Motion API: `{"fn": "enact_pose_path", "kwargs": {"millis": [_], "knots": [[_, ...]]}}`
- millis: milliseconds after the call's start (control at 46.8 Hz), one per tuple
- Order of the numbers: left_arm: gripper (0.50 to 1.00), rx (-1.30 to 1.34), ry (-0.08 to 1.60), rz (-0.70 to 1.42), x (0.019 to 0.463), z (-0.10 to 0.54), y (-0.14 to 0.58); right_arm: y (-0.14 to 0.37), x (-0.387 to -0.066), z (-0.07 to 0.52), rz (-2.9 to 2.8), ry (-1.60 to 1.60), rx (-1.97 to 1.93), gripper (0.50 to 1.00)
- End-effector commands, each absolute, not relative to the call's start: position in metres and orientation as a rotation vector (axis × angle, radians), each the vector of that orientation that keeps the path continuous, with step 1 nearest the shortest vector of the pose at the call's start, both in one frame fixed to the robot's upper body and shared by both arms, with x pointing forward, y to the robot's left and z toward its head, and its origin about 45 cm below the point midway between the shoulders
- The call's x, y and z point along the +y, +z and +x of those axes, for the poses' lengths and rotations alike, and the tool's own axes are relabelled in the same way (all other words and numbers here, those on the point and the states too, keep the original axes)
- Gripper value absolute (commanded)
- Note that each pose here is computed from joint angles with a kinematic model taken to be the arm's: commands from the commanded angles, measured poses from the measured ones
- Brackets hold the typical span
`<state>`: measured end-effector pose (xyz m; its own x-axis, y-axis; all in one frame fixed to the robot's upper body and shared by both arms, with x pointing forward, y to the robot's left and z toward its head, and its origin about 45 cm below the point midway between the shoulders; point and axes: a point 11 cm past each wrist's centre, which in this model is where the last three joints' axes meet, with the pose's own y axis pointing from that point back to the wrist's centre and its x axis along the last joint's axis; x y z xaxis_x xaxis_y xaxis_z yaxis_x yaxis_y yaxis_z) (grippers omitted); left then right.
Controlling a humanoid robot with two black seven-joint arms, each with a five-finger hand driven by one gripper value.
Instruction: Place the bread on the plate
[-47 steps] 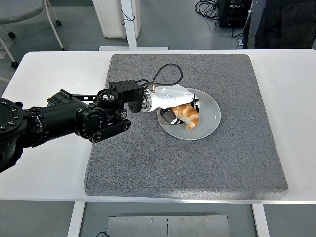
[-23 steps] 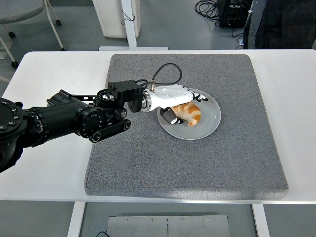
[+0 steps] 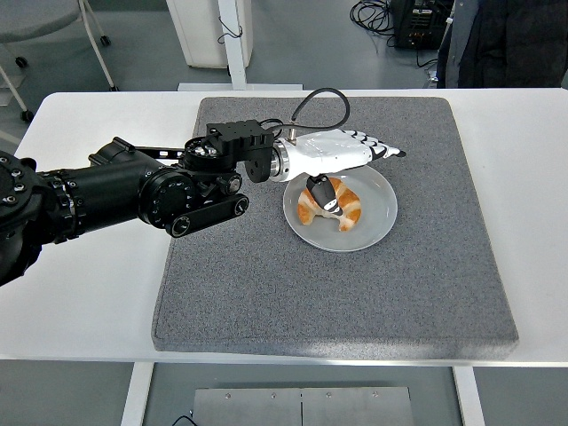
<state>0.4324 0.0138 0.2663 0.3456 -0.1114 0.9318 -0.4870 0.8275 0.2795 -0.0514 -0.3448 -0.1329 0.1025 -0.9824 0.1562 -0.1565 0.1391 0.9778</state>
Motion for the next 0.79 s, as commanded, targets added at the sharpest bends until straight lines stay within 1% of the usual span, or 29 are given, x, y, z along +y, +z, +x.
{"fn": "enact_pose_path", "kwargs": {"millis": [0,85,214,449,769], "knots": [[0.993,-1.167,0.277,0.553,0.005,0.431,0.281,-0.133,-0.345,-0.051,1.257,-0.94,-1.298,1.0],[0.993,-1.122,0.297,0.512,-0.006,0.431,0.304,-0.133,-0.345,-0.052,1.256,-0.941,-1.297,1.0],[0.993,-1.075,0.353,0.467,-0.011,0.436,0.328,-0.133,-0.345,-0.052,1.256,-0.941,-1.297,1.0],[0.993,-0.918,0.479,0.353,-0.017,0.442,0.355,-0.133,-0.345,-0.051,1.257,-0.94,-1.298,1.0],[0.993,-0.808,0.703,0.275,0.035,0.479,0.39,-0.133,-0.345,-0.052,1.256,-0.941,-1.297,1.0]]}}
